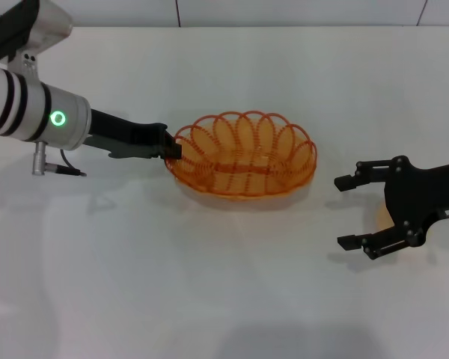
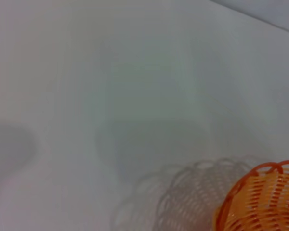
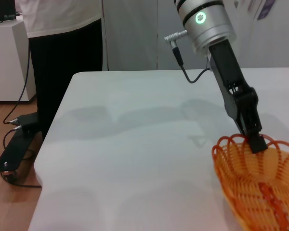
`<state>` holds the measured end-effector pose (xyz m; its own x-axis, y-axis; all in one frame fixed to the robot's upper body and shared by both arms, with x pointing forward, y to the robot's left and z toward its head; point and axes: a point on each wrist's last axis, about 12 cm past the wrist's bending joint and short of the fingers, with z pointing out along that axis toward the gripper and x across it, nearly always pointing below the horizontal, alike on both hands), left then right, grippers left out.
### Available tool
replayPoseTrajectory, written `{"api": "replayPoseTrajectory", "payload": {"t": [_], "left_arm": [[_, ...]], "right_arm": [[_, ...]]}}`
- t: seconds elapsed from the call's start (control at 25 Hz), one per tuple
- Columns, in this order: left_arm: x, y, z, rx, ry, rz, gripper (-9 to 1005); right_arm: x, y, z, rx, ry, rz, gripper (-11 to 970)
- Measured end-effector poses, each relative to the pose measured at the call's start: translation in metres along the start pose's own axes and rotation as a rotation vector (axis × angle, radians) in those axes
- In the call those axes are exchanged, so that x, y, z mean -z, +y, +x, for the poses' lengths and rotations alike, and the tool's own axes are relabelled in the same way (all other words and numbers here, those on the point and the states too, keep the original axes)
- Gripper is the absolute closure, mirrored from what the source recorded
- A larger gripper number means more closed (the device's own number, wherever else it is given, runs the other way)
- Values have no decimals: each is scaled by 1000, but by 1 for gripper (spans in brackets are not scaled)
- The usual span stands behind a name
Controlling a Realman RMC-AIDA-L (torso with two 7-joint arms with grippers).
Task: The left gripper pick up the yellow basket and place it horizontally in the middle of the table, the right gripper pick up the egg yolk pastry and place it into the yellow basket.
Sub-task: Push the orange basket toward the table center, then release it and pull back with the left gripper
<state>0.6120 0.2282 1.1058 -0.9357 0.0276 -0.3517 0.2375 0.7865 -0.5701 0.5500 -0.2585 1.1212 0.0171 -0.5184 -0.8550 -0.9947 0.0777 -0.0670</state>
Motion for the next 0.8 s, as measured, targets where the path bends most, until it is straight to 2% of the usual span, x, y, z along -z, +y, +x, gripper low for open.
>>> {"api": "replayPoseTrajectory", "payload": {"t": [0.32, 0.64, 0.8], "left_arm": [[-5, -8, -1, -11, -5, 35, 874], [-6, -8, 0, -12, 2, 37, 853], [-6, -9, 0, -15, 2, 40, 706]], "right_arm": [[-1, 0, 0, 0, -4, -1, 89], [-2, 1, -1, 0, -4, -2, 89], [-2, 1, -1, -3, -4, -2, 89]]}}
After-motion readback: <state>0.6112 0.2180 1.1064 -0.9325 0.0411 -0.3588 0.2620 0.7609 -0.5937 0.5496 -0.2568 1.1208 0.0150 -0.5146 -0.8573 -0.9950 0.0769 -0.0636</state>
